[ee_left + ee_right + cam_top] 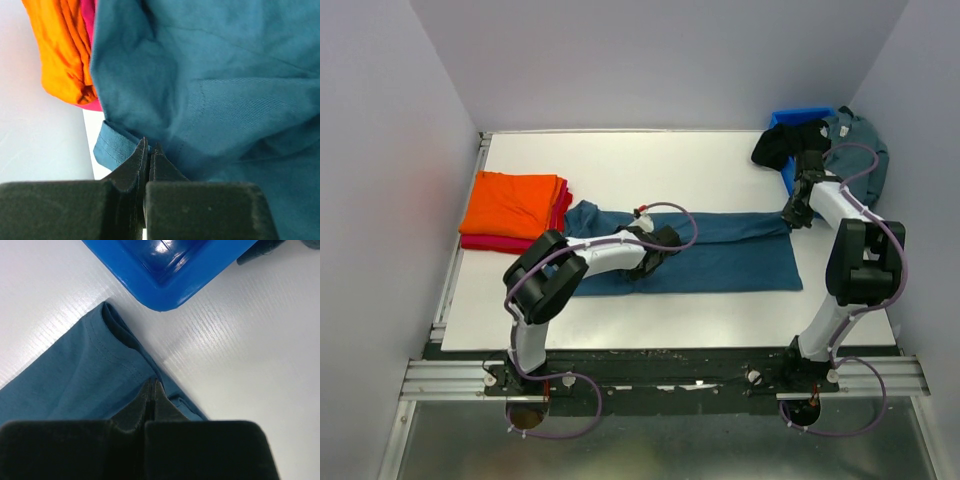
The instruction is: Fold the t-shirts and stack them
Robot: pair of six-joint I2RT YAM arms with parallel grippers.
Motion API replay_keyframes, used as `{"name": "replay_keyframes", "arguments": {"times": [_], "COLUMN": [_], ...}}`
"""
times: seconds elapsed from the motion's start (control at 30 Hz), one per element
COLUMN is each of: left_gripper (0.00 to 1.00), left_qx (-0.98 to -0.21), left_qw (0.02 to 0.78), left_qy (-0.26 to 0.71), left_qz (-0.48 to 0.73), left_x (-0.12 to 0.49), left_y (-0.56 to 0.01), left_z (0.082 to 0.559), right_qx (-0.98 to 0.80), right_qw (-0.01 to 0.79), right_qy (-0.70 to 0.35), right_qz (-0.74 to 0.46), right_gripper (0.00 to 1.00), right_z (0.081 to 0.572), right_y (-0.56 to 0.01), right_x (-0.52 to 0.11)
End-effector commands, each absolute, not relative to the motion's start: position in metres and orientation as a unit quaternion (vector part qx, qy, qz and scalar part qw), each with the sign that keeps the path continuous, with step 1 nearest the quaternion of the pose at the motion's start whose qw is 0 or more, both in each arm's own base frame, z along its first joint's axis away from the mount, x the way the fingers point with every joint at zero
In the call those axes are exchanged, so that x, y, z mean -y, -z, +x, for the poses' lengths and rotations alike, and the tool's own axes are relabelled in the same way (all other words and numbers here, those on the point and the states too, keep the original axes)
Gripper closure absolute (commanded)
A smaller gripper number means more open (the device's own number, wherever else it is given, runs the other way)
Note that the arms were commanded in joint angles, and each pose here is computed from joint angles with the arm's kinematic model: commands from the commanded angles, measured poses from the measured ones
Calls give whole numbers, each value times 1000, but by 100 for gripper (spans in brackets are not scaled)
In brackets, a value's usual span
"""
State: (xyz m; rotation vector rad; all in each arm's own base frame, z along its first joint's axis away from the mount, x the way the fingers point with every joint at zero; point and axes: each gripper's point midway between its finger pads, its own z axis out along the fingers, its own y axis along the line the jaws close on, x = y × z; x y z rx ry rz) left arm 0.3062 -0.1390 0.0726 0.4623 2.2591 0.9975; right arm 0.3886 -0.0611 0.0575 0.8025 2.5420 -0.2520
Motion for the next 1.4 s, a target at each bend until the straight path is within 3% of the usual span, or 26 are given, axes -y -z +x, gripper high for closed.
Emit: {"name": "replay_keyframes", "arguments": {"times": [0.0,0.1,0.2,0.27,0.4,0.57,0.77,0.87,1.0,1.1,1.23,1.37], "left_gripper": [100,100,100,88,67,44,37,37,44,45,45,42], "left_qx": [-864,-878,-895,-899,-913,-921,-918,-913,-910,-905,-906,-904], "left_qw": [277,260,244,246,248,292,371,402,415,425,421,425], "left_qy": [-379,-354,-307,-292,-243,-162,-65,-24,8,-2,14,25], "left_qz": [184,192,214,214,216,200,124,65,11,-17,-37,-42], "left_x": [141,149,166,171,185,204,194,177,159,147,143,144], "left_y": [-55,-46,-38,-41,-56,-97,-153,-162,-158,-154,-144,-141], "left_z": [292,284,272,269,264,266,290,312,340,360,385,401], "right_qx": [-918,-917,-911,-903,-896,-898,-901,-909,-918,-922,-927,-930], "right_qw": [226,234,255,283,319,358,385,373,343,338,332,284], "right_qy": [111,102,97,90,67,-6,-105,-138,-174,-151,-46,-26], "right_qz": [306,305,309,310,302,257,170,126,93,114,169,231], "right_gripper": [99,95,74,58,48,47,46,48,76,99,99,99], "right_z": [389,391,390,391,394,400,401,401,403,407,411,408], "right_y": [-48,-52,-63,-76,-99,-123,-142,-142,-132,-122,-107,-81], "right_x": [71,69,68,68,64,35,-26,-66,-109,-105,-65,-31]}}
